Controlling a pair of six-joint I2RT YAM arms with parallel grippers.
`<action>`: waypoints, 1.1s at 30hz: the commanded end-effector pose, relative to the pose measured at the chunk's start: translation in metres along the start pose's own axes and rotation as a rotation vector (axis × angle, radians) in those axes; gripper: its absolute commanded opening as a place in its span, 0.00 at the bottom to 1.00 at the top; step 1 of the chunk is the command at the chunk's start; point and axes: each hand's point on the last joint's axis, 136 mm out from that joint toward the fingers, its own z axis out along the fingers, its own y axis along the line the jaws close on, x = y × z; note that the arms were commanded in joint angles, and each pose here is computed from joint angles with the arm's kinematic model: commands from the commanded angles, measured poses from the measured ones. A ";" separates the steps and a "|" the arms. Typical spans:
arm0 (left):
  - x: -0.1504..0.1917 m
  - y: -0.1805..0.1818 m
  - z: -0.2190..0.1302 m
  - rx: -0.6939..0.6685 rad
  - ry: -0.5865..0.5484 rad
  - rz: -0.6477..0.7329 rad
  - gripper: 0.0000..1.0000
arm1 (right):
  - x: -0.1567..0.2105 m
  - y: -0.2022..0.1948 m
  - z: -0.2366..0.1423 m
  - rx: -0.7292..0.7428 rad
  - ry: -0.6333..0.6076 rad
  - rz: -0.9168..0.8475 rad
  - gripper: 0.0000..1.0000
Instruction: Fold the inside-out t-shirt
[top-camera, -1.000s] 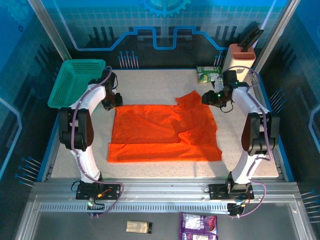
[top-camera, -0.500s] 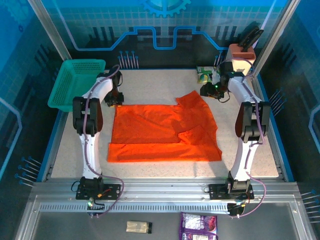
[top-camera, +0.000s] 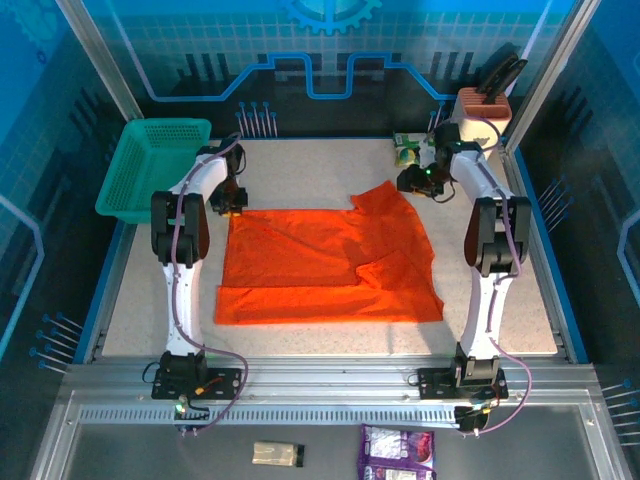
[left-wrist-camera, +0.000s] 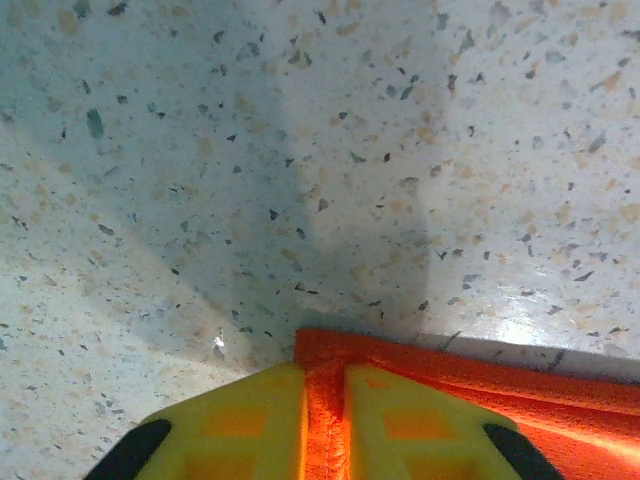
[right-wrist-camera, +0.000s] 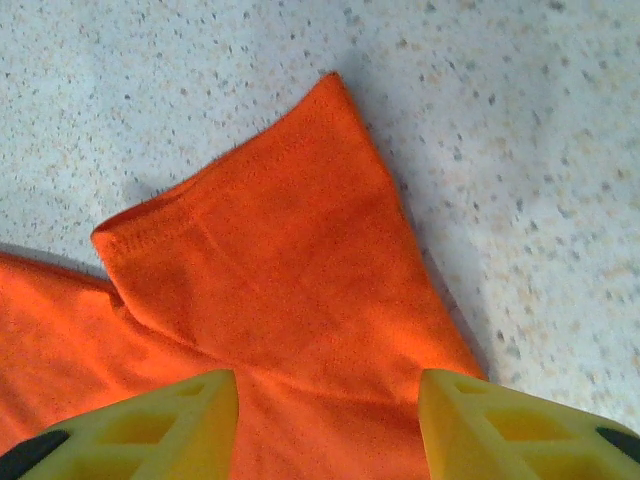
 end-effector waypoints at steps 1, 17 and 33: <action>0.006 0.006 0.010 -0.005 0.048 0.007 0.13 | -0.006 0.009 0.019 0.005 0.023 -0.095 0.52; 0.005 0.005 0.001 0.011 0.032 0.016 0.09 | -0.054 0.002 0.083 0.126 0.011 -0.302 0.45; 0.006 -0.007 -0.004 0.076 0.034 0.000 0.05 | -0.063 0.010 0.081 0.101 -0.035 -0.302 0.07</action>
